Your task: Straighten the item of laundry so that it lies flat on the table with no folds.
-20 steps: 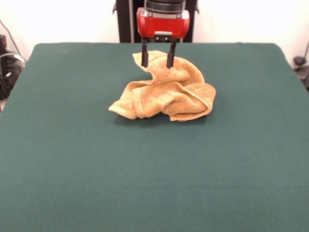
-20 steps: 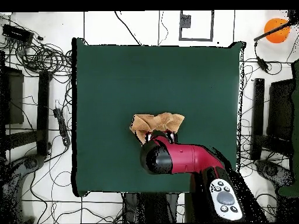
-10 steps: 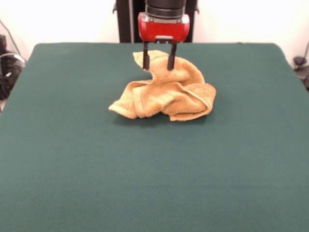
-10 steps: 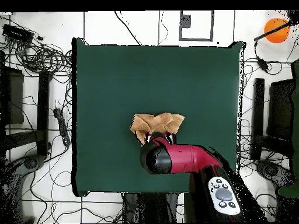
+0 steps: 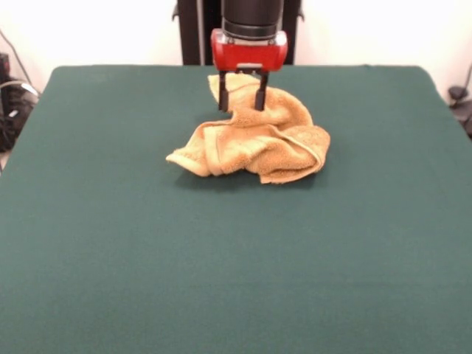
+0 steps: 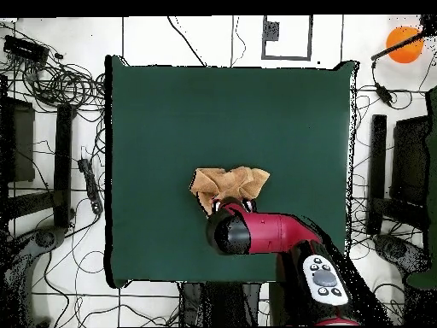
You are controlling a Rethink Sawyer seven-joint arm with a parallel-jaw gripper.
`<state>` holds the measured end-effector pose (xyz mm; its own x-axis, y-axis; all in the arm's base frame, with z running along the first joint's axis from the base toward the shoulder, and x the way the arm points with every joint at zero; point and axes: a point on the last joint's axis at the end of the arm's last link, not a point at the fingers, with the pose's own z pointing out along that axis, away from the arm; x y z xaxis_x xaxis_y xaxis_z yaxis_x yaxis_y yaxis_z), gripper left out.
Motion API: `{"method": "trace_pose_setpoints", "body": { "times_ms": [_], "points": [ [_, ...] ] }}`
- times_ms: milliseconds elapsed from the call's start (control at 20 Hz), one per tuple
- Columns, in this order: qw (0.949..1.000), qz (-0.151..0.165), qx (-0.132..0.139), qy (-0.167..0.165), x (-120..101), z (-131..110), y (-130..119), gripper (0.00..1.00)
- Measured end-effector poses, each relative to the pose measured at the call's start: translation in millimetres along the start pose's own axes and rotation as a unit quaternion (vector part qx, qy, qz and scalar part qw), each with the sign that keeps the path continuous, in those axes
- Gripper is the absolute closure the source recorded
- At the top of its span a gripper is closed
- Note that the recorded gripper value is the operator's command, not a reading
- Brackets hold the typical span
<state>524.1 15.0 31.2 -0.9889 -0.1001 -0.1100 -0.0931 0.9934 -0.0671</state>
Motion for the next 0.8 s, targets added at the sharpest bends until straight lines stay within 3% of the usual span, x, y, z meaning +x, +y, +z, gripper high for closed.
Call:
{"method": "trace_pose_setpoints", "body": {
  "times_ms": [800],
  "points": [
    [0.9994, 0.01, 0.006, 0.031, 29.8, 26.1, -9.7, 0.0]
  ]
}}
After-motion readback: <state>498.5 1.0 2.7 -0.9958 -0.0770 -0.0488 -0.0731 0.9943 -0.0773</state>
